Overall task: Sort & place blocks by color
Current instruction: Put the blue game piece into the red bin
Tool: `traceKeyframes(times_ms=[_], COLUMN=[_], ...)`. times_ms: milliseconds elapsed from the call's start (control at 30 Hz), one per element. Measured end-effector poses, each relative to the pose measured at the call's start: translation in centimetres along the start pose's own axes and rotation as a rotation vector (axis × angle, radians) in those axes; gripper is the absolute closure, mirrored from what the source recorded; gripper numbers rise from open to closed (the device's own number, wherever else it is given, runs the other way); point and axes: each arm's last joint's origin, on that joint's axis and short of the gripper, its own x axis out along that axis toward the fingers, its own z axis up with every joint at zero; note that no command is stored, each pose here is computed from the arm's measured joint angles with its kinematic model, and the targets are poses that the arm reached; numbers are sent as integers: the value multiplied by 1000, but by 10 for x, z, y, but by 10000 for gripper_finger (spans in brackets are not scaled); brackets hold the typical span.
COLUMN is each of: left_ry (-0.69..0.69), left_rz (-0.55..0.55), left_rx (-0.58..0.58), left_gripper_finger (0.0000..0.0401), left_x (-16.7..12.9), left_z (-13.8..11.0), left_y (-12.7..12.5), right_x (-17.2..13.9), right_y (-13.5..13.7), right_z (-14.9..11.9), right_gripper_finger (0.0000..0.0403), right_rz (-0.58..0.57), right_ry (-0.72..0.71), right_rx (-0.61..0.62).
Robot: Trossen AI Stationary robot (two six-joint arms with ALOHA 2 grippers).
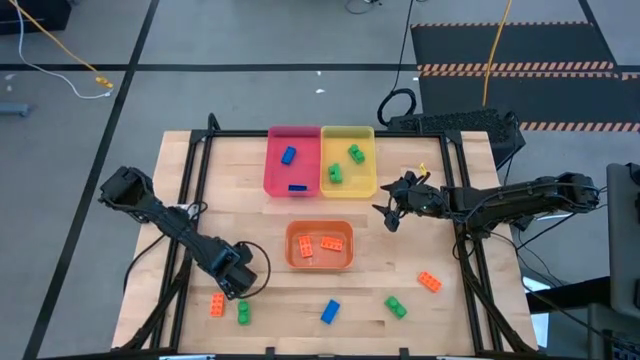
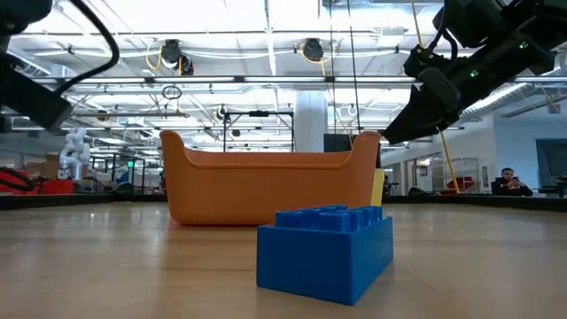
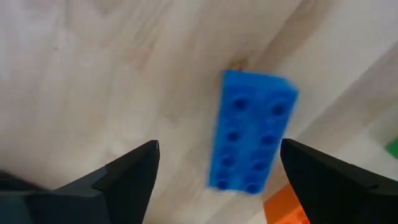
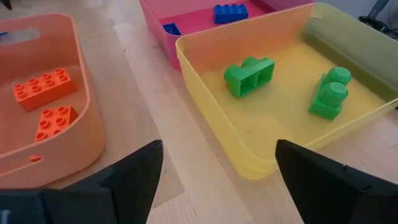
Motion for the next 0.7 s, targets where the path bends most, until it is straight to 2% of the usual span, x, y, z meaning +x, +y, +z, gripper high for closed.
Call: traceKeyframes(times_ms=[167,300,467,633,700], left_ry=[-51,-54,-45,-32,-32], left_rz=[-122,-83,-34,-43,-38], left_rx=[10,-17,0,-5,-1], left_gripper_finger=[73,97,160,260,262], left_x=[13,18,19,14,8], left_z=[4,2,2,12,20], left_y=[-4,2,7,10,11], right_x=[0,0,0,0,-1], right_y=[0,0,-1,0,0], right_z=[0,-1,-4,-6,-6], right_gripper_finger=[101,101,101,101,101], right_rz=[-1,0,-7,-7,-3], right_ry=[1,5,37,54,55], right_rx=[-2,-3,3,10,7])
